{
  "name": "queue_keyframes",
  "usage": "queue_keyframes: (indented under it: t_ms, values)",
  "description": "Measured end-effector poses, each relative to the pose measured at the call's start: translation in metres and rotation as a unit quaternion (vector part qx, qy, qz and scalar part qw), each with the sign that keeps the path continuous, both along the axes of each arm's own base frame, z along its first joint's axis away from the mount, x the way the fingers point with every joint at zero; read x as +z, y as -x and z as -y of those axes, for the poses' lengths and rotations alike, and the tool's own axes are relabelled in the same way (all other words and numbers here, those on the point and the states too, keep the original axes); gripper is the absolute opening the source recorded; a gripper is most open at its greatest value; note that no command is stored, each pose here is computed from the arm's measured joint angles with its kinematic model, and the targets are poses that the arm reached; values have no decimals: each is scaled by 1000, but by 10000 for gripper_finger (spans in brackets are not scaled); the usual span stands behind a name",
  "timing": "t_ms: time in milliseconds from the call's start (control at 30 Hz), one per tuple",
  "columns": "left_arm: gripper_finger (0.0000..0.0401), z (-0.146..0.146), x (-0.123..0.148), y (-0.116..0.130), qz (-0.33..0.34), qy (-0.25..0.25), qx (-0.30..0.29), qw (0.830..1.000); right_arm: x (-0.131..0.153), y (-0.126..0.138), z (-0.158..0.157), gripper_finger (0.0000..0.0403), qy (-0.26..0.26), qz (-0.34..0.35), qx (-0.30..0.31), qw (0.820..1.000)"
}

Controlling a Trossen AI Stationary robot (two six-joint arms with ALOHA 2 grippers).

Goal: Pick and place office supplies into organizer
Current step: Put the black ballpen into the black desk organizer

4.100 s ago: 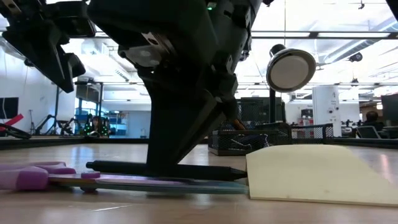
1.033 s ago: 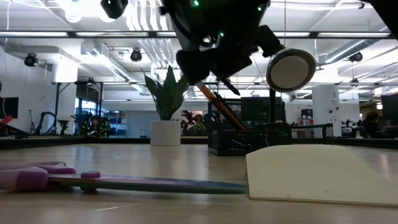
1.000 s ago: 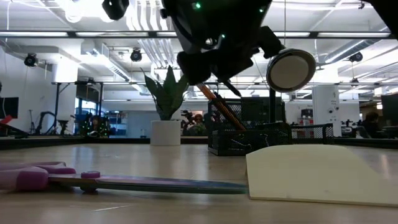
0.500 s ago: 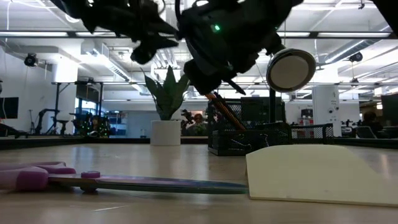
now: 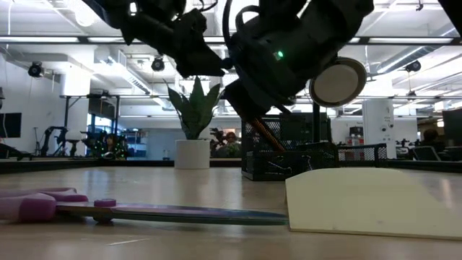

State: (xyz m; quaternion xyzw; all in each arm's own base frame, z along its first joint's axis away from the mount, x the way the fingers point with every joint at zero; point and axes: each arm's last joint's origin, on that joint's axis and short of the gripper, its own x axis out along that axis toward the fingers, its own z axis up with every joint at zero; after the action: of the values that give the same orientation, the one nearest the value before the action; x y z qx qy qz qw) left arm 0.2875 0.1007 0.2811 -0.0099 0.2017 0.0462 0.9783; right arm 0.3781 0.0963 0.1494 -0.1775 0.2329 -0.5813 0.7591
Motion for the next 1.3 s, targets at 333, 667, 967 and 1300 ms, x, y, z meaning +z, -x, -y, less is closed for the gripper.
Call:
queue_keyframes:
  t_ms: [333, 667, 967, 1300]
  values:
    - [217, 0, -20, -14, -23, 10, -90, 996, -3, -1, 6, 29, 11, 8, 2, 1000]
    - [216, -8, -14, -38, -11, 19, -119, 993, -6, -6, 6, 29, 18, 1, 10, 1000]
    - [216, -8, -23, -45, -42, 53, -153, 986, -7, -6, 6, 29, 17, 3, 9, 1000]
    - [161, -6, -22, -45, -35, 51, -163, 985, -7, -7, 6, 29, 15, 7, 9, 1000]
